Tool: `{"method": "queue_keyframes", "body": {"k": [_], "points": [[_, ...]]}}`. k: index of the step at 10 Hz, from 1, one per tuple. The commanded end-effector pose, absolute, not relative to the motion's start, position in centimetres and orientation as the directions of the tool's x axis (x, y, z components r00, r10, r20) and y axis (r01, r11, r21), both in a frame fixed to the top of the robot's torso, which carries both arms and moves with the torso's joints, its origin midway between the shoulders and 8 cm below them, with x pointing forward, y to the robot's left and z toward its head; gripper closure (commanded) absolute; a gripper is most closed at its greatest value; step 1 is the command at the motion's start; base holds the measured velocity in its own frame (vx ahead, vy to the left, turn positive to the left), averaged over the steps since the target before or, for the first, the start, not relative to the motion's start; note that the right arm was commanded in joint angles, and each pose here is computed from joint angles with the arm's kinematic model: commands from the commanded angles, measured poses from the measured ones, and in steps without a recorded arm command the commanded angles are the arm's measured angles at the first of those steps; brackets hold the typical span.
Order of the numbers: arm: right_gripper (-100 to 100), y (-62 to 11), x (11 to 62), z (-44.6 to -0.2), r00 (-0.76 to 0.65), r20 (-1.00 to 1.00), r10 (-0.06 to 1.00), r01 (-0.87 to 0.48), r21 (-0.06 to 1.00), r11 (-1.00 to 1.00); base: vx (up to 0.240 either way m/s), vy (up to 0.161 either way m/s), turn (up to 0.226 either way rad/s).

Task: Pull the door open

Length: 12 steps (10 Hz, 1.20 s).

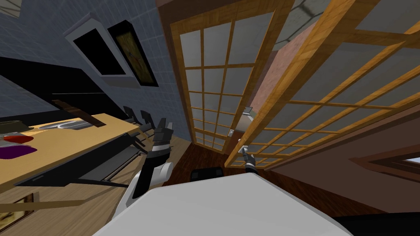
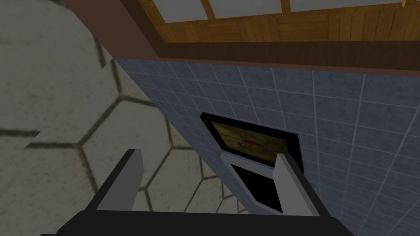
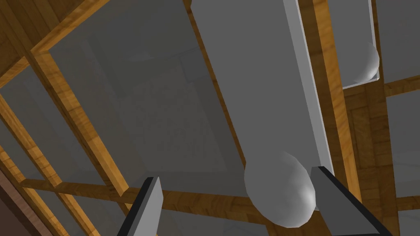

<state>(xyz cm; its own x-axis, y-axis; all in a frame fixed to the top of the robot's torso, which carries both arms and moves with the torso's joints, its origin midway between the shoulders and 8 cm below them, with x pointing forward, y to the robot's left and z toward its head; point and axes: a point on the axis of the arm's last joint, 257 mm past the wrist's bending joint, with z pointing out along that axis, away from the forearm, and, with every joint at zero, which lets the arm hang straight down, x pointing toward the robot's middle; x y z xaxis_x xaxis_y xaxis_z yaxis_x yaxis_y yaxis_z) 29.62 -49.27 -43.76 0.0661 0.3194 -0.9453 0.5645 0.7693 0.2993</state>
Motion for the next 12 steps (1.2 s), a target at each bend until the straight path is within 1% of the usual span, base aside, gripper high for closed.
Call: {"method": "queue_keyframes", "body": {"k": [1,7,8,11,12], "points": [[100,-50.3,28.6,-44.1,0.08,-0.934,0.348,0.582,0.327,0.744,-0.031,-0.014,0.058],[100,-50.7,29.3,-43.3,0.189,-0.87,0.456,0.546,0.479,0.687,-0.043,-0.02,0.069],[100,-50.7,29.3,-43.3,0.192,-0.866,0.461,0.545,0.485,0.684,-0.047,-0.022,0.047],[100,-50.8,29.7,-42.8,0.252,-0.815,0.521,0.513,0.569,0.643,-0.038,-0.023,0.075],[100,-50.8,29.7,-42.8,0.258,-0.809,0.528,0.51,0.578,0.637,-0.039,-0.026,0.056]]}}
